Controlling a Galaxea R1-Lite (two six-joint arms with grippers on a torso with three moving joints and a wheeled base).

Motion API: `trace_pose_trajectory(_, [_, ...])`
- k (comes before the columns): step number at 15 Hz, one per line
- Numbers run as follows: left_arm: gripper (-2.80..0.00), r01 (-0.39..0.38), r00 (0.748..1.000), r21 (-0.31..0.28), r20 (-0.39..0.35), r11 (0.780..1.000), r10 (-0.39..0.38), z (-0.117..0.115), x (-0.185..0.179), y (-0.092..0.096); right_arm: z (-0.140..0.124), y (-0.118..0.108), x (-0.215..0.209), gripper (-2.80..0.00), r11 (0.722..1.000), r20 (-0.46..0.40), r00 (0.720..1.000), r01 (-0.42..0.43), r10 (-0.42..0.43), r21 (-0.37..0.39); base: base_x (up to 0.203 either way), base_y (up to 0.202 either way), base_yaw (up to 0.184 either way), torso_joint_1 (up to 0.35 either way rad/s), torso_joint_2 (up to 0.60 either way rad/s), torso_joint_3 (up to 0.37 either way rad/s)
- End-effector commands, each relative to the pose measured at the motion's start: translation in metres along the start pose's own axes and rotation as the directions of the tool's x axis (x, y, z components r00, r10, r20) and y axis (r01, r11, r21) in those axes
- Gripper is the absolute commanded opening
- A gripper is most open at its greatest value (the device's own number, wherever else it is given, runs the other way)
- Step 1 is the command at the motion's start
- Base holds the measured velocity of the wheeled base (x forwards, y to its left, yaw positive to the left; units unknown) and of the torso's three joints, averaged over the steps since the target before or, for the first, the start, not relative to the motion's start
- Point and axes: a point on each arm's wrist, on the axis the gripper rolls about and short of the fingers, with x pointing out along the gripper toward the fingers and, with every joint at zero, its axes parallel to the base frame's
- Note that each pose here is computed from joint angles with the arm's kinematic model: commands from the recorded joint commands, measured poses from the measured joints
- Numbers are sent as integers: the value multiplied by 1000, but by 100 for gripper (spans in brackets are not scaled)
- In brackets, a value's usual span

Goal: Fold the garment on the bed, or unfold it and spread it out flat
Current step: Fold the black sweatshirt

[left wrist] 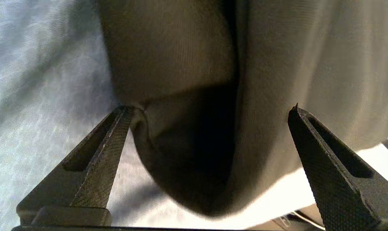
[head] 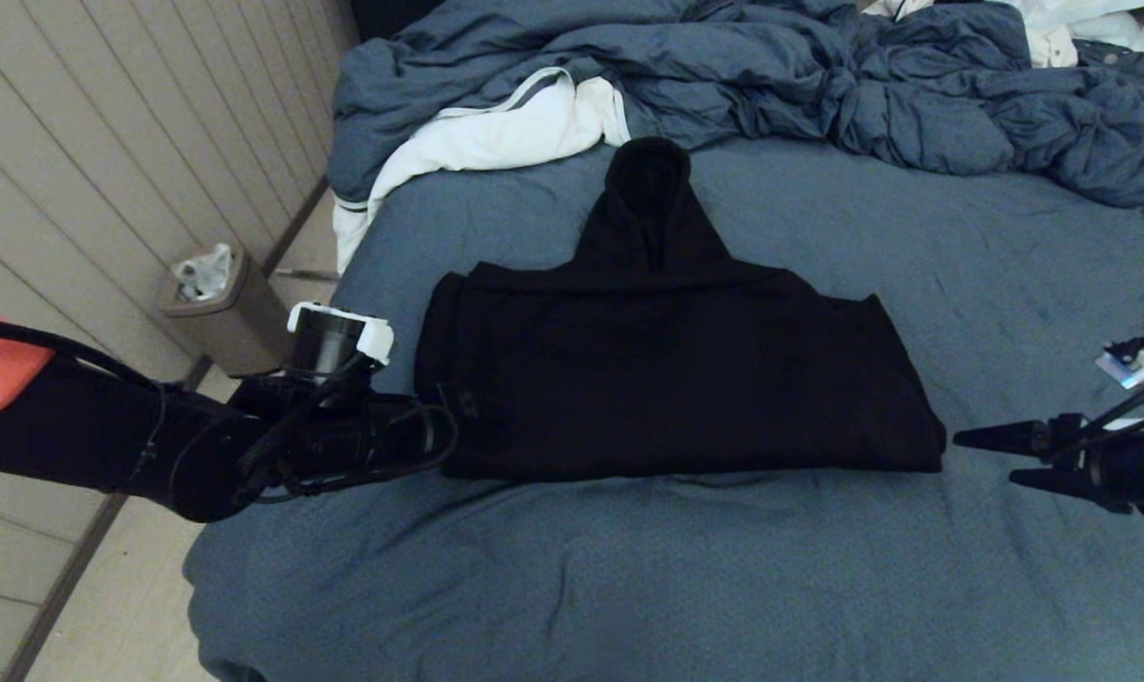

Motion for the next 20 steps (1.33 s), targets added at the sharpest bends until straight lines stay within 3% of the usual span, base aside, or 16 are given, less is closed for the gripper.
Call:
trace_pose_trajectory(1, [0, -17, 1000, -10, -20, 1000, 17, -3, 11, 6, -1, -1, 1, 0, 1000, -5, 1000, -5, 5, 3, 0, 0, 0, 0, 0, 0])
trace_pose_trajectory(10, [0, -15, 1000, -13, -19, 1000, 15, -2, 11, 5, -7, 6, 22, 0, 998, -51, 997, -62, 62, -5, 0, 0, 0, 0, 0, 0])
trace_pose_trajectory(15, [0, -29, 1000, -14, -12, 999, 29, -3, 13, 6, 2, -6, 45, 0, 996, 12, 998, -68, 69, -56, 0, 0, 0, 0, 0, 0])
trace_pose_trajectory(20, [0, -47, 999, -12, 9, 999, 47, -2, 12, 6, 1, 16, 59, 0, 990, -18, 992, -126, 125, -68, 0, 0, 0, 0, 0, 0])
